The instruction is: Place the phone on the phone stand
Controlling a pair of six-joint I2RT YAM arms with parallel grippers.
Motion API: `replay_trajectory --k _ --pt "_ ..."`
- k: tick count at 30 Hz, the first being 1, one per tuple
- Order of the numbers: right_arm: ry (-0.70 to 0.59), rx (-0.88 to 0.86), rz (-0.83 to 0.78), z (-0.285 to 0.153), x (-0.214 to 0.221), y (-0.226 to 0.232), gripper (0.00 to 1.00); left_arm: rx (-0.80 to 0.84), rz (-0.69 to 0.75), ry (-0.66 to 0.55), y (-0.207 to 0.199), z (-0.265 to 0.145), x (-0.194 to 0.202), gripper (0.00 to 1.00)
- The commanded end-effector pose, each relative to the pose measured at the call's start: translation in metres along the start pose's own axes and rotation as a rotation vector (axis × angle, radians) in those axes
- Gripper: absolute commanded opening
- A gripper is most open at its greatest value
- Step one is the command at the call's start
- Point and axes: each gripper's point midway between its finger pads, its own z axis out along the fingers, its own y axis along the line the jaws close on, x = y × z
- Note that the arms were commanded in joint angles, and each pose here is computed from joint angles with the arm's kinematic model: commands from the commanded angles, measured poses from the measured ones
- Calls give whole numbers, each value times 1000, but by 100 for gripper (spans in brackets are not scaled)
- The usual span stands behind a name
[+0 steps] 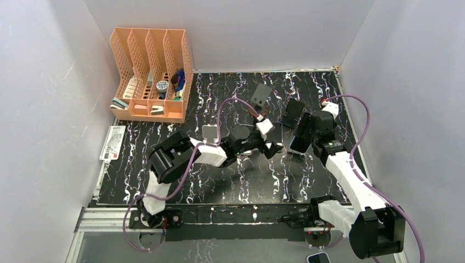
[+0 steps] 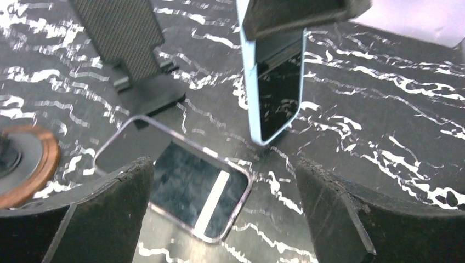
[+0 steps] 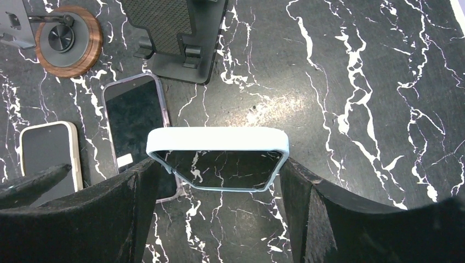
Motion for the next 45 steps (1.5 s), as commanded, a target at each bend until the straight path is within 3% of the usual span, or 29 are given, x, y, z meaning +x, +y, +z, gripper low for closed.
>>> replay_trajectory --k 1,7,27,30,34,42,45 --pt "-67 -57 36 -6 -17 12 59 115 26 -181 -21 19 -42 98" --pt "-80 -68 40 -12 -20 13 59 319 -50 -192 -53 41 -32 95" --pt "-83 -138 34 -18 -22 24 59 407 -141 -225 -64 65 -17 85" --pt "-79 -160 34 -21 -22 27 59 423 -150 -211 -66 68 -7 77" --pt "-66 -189 39 -23 -19 32 59 430 -149 -200 -67 70 1 54" --pt "-72 -210 27 -25 -20 36 57 433 -142 -199 -64 71 4 18" --pt "-75 -214 19 -25 -22 37 56 427 -130 -201 -62 71 4 11"
